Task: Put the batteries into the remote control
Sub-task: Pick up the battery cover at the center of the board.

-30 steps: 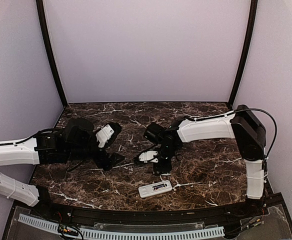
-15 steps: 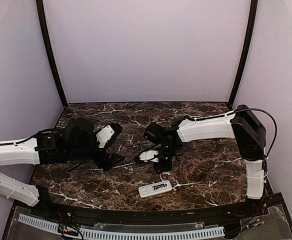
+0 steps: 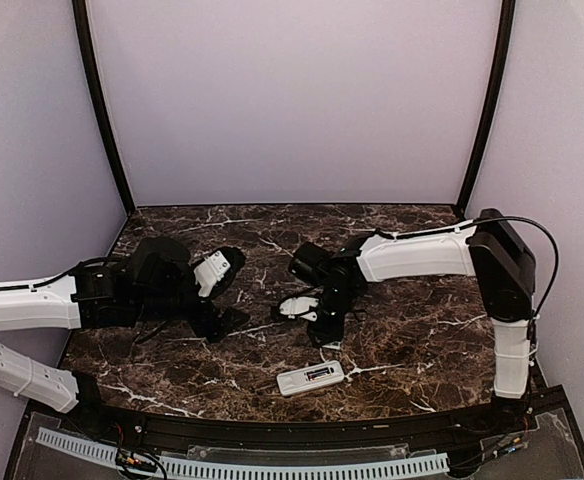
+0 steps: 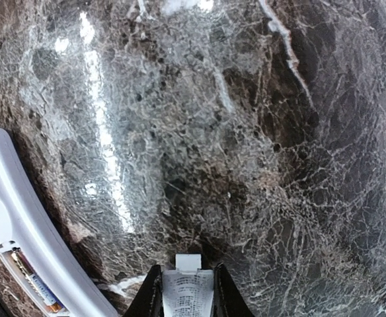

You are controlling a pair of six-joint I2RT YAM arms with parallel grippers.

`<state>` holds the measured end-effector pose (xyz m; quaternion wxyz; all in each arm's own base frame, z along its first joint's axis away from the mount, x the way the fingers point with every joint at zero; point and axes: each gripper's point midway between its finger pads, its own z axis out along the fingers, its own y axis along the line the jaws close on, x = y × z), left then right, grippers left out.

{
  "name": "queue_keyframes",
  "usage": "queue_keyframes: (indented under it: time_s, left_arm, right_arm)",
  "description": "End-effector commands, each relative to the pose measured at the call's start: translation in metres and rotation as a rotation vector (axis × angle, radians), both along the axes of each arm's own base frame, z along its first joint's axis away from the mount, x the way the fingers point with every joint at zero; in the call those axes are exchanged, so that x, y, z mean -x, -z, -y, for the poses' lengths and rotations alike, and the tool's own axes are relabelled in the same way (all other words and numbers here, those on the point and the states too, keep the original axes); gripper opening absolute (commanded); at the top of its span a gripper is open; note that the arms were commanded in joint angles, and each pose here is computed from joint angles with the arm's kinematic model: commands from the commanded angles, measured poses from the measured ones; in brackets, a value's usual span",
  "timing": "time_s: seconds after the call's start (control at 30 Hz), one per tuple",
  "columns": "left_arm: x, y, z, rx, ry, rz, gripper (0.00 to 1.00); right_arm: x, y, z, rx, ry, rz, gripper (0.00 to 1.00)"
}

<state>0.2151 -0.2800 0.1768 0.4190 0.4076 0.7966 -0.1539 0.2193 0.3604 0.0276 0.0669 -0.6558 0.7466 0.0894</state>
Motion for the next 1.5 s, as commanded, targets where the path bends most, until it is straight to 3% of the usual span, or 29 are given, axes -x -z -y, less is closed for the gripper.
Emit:
queue_keyframes:
  time_s: [0.0, 0.47, 0.67, 0.87, 0.97, 1.23, 1.47]
  left_arm:
    - [-0.002, 0.003, -0.004, -0.012, -0.007, 0.006, 0.87]
    - [-0.006, -0.007, -0.006, 0.039, -0.048, 0.030, 0.86]
    - [-0.010, -0.025, 0.003, 0.228, -0.105, 0.027, 0.81]
    - [-0.017, -0.051, 0.026, 0.545, -0.120, 0.032, 0.79]
    - [-0.022, -0.037, 0.044, 0.558, -0.114, -0.009, 0.78]
    - [-0.038, -0.051, 0.090, 0.635, -0.064, -0.011, 0.85]
    - [-0.043, -0.067, 0.114, 0.706, -0.016, -0.014, 0.83]
  right_arm:
    - [-0.007, -0.032, -0.009, -0.075, 0.060, 0.014, 0.11]
    - [-0.039, -0.086, -0.022, -0.206, 0.277, 0.079, 0.09]
    - [-0.060, -0.138, -0.031, -0.344, 0.504, 0.122, 0.09]
    - [-0.079, -0.172, -0.025, -0.442, 0.774, 0.159, 0.09]
    - [-0.080, -0.193, -0.033, -0.544, 0.829, 0.153, 0.09]
    - [-0.078, -0.248, -0.034, -0.749, 0.926, 0.223, 0.08]
    - [-0.072, -0.256, -0.031, -0.800, 0.955, 0.234, 0.08]
